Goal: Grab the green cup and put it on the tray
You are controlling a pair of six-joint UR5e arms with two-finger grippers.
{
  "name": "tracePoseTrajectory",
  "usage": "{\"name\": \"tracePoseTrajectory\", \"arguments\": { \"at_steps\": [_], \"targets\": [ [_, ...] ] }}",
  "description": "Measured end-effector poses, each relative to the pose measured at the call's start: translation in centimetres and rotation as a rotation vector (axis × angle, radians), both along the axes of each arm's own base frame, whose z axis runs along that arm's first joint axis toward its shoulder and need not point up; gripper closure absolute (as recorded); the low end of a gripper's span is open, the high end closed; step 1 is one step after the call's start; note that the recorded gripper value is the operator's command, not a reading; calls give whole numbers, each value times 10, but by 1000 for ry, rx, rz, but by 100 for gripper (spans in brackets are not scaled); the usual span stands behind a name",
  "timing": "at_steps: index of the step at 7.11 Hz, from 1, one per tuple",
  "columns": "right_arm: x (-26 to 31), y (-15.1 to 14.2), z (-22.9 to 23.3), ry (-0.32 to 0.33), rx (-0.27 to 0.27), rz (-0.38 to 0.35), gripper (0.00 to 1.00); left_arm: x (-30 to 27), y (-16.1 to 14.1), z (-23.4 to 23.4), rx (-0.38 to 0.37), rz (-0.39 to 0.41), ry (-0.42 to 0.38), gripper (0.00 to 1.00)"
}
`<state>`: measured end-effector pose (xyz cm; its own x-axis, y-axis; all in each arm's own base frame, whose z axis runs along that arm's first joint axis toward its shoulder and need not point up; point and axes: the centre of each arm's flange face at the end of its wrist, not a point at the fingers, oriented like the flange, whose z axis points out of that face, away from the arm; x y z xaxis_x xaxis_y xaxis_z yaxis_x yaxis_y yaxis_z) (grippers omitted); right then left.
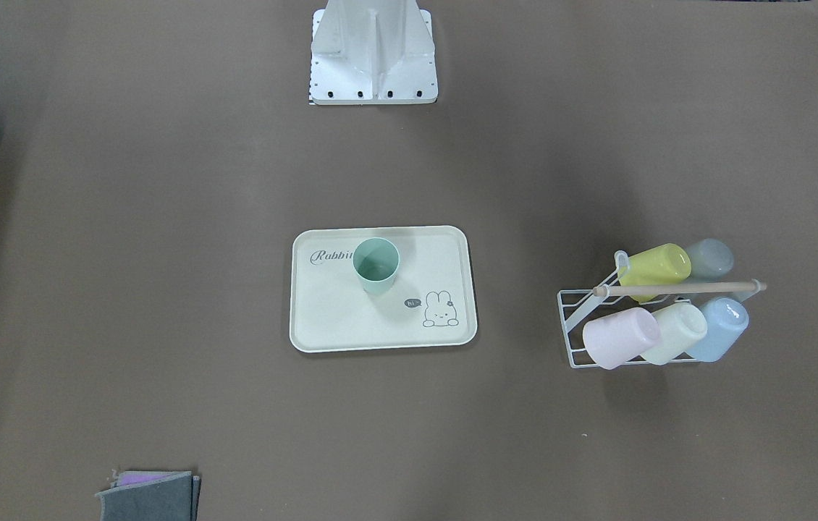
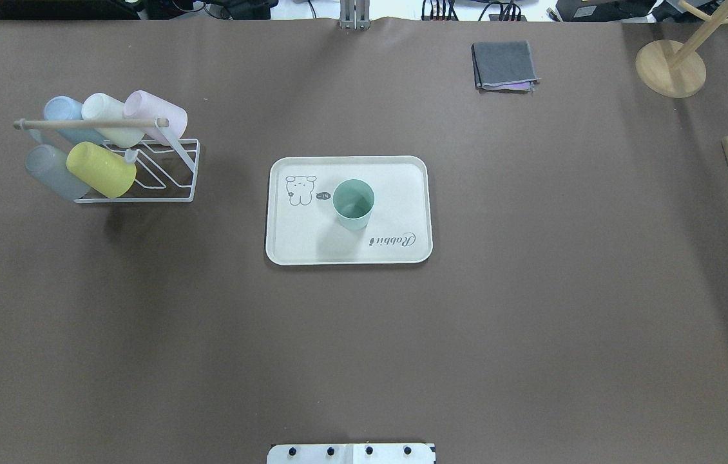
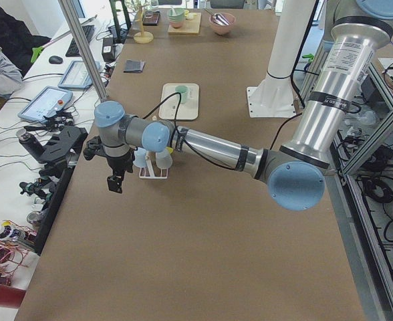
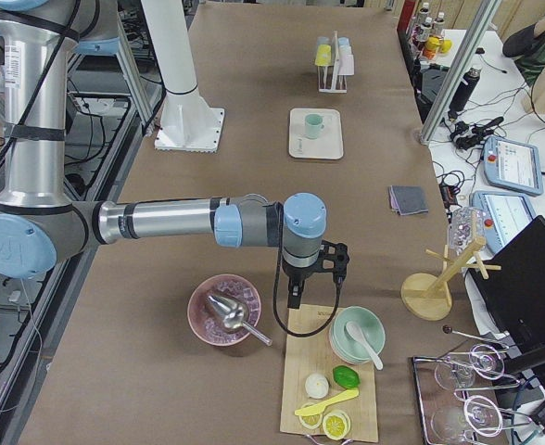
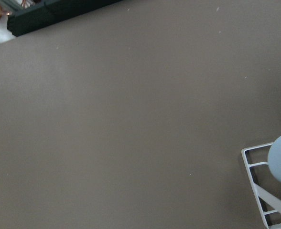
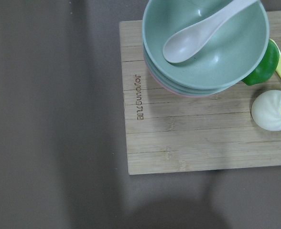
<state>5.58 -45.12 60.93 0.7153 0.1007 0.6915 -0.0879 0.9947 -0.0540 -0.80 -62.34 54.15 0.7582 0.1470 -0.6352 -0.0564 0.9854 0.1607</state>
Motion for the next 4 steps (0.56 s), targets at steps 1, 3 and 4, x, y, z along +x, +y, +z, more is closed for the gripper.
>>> {"name": "tracePoseTrajectory", "arguments": {
  "at_steps": [1,3,4],
  "targets": [
    [0,0,0,0,0,0,0,-20,28,41,-51,-19,36,1],
    [0,0,0,1,0,0,0,-41,100,114,-138,-52,140,2],
    [0,0,0,1,-1,0,0,-48,118,128,-158,-64,164,2]
  ]
}}
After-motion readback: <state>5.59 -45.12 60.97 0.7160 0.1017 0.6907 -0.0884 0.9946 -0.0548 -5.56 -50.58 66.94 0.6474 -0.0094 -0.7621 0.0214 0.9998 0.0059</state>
